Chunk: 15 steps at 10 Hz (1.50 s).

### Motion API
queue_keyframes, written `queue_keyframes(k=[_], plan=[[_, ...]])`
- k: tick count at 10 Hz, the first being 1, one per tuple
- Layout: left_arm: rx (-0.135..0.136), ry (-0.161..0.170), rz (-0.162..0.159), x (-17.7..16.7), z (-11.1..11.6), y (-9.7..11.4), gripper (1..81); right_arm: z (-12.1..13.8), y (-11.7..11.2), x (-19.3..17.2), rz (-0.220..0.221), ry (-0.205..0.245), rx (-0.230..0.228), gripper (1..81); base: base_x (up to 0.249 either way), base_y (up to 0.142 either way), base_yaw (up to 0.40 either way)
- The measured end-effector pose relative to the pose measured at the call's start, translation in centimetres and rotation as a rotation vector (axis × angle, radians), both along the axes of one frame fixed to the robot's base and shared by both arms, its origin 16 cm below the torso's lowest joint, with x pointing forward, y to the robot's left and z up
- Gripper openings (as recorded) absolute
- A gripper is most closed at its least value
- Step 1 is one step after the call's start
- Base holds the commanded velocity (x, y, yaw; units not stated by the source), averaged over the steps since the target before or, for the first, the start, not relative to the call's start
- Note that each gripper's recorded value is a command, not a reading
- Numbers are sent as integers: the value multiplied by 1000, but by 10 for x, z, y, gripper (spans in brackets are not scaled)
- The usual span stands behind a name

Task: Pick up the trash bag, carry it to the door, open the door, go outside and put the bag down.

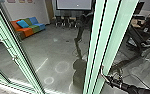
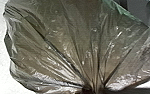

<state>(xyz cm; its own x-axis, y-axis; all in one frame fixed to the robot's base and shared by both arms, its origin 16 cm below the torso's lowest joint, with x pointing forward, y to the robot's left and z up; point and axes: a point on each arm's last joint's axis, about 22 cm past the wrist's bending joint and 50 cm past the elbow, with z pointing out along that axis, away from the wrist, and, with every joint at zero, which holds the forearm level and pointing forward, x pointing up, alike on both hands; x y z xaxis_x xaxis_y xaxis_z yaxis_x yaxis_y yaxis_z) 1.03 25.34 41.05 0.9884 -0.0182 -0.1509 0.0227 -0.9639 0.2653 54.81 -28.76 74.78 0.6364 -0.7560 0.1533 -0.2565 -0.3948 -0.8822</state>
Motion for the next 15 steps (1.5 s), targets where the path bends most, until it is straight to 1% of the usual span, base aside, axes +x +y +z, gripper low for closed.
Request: queue_keyframes(k=[2,4,7,9,10,12,15], plan=[[0,34,0,-15,-2,0,10,-1,0,10,-9,-35,23,811,0,0,0],[0,68,0,-30,-3,0,10,-1,-3,23,-25,-55,47,811,0,0,0],[1,106,2,-46,-4,-1,10,1,-11,50,-59,-78,71,811,0,0,0],[1,115,2,-49,-4,-1,10,2,-18,65,-84,-71,69,811,0,0,0],[1,115,2,-48,-5,-1,10,1,-22,71,-92,-57,61,811,0,0,0],[0,117,1,-46,-5,-1,10,1,-28,77,-112,-37,65,811,0,0,0],[0,121,1,-47,-5,-1,10,0,-28,78,-111,-35,64,811,0,0,0]])
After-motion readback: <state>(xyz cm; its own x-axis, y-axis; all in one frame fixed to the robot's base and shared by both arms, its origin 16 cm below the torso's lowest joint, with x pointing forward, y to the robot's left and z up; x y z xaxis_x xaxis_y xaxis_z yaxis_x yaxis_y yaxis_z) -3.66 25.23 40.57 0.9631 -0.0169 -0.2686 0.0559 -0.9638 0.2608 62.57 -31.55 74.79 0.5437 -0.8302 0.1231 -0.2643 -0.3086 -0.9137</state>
